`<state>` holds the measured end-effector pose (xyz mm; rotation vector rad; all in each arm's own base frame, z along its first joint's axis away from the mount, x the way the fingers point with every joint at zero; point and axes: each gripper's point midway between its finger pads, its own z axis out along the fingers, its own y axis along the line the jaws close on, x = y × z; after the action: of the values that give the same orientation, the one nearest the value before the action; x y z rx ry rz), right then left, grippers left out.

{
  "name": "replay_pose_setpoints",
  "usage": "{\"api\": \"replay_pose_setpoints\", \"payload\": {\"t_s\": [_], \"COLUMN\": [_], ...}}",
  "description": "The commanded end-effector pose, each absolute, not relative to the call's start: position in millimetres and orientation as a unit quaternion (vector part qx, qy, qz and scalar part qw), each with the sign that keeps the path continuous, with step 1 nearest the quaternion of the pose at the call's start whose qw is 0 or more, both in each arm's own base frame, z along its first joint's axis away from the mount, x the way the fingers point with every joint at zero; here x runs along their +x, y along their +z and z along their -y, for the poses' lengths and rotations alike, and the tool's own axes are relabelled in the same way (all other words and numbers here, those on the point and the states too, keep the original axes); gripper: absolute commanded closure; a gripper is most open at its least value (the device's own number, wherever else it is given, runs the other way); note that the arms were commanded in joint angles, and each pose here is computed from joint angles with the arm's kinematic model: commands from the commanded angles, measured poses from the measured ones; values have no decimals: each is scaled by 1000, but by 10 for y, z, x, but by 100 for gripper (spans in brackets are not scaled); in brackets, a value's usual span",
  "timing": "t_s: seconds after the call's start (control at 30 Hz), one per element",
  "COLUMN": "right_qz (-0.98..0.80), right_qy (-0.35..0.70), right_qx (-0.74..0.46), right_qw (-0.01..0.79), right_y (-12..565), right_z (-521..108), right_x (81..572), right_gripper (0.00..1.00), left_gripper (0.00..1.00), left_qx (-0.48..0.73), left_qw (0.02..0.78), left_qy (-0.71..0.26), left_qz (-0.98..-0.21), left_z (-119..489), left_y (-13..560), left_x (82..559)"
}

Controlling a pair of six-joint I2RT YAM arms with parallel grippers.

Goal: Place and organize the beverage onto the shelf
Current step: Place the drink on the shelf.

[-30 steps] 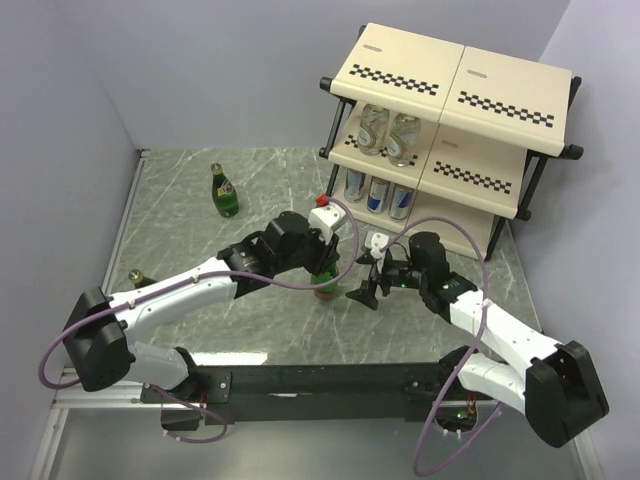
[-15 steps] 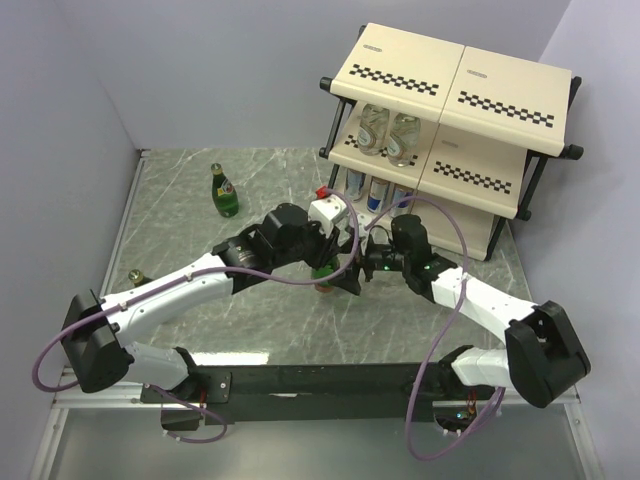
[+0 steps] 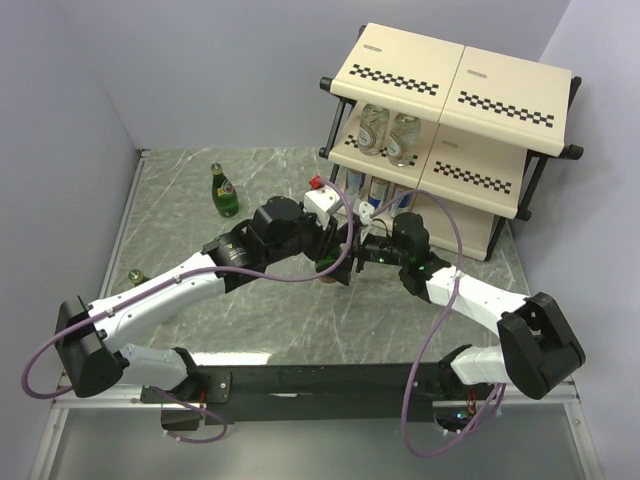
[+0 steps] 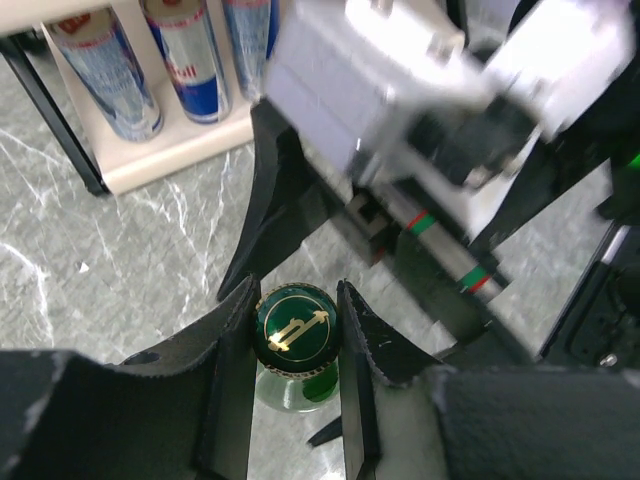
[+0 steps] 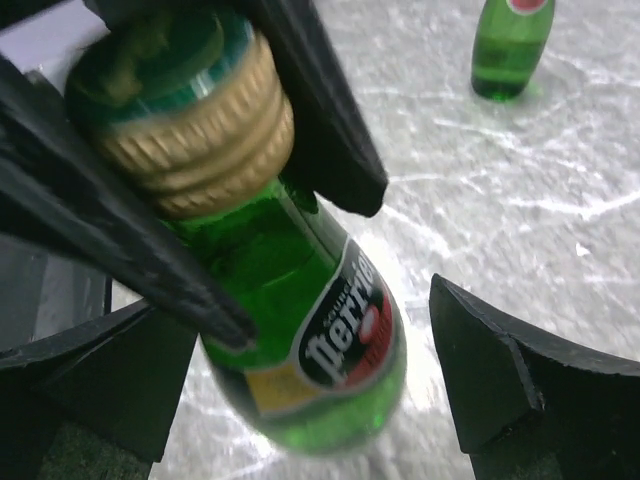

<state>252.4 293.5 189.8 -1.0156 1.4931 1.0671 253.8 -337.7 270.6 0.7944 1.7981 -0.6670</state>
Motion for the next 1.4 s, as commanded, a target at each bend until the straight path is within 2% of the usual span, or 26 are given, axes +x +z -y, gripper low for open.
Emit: {"api": "replay_pose_setpoints", "payload": {"t_s": [0.0,0.4,0.63,1.03,1.37], "right_qz": [-588,-549,-524,-520,-520], "right_qy": [454,446,435,456,446], "right_qx": [-409,-380,-372,-379,-368], "right_qw": [531,597,631,615,628], "right_y": [2057,2254,2425,2489,2541], "right_z": [-3033,-3037,-2970,-3078,-3099], "right_x": [2538,2507,2487,2494,2594], "right_gripper": [0,0,4,16,15], "left_gripper": [100,100,100,100,100], "left_qx": [274,234,223,217,214], "left_qw": [622,652,658,660,661], "left_qy": [-358,-374,-375,-380,-384], "left_qz": [-640,-617,-614,-611,-608], "left_z": [3414,3292,3223,3218,3213], "left_y": [3976,4341,4398,4421,4438], "left_x": [2513,2496,2474,2479,2464]}}
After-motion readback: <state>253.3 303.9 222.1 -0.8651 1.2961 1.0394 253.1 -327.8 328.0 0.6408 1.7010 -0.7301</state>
